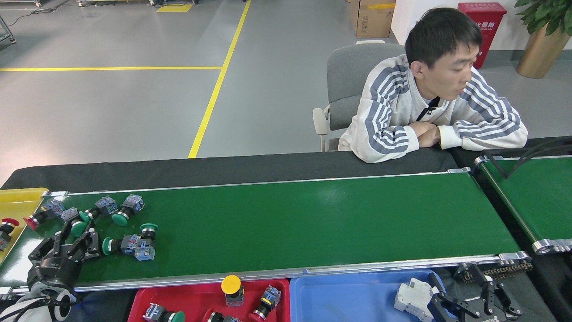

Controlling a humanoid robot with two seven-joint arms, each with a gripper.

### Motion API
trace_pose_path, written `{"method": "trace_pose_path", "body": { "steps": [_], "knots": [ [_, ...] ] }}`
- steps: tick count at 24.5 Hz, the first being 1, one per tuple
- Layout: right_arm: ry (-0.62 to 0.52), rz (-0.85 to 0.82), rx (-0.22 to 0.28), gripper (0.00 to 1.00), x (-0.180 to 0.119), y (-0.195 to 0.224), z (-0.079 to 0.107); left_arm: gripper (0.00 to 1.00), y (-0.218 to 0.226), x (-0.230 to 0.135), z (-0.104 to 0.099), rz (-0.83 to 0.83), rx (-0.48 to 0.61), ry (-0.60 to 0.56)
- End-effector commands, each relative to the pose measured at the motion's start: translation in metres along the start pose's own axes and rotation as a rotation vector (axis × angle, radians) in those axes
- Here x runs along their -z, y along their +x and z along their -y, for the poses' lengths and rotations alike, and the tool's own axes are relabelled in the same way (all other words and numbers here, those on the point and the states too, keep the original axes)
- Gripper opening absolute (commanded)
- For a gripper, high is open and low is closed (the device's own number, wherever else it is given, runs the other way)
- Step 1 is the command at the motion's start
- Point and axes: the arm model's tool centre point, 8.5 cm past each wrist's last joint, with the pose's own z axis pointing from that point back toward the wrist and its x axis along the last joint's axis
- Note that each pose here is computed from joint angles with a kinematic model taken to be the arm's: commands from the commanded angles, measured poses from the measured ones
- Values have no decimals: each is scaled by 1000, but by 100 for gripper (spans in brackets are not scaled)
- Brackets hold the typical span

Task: Pick switch part from conveyor to tray

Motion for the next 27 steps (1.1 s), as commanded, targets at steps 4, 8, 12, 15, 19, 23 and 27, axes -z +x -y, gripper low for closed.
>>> {"method": "trace_pose_path", "body": {
  "steps": [4,8,12,15,19,23,27],
  "knots": [
    [-16,-1,4,100,-1,3,4,8,26,-10,-11,124,26,81],
    [-19,-20,7,100,-2,0,5,10,62,-42,-36,390,35,193],
    [-18,-35,5,100,-4,-5,4,13,87,-105,-50,647,45,265],
    [-22,-55,3,100,-7,-12,6,22,107,-148,-54,761,51,289],
    [-20,-58,10,100,-8,-10,4,100,133,-184,-44,803,5,284],
    [-26,-60,15,99,-9,-7,5,100,144,-189,-37,798,-32,278],
    [-17,-63,20,100,-13,-6,2,100,126,-186,-36,718,-48,287]
  ]
}}
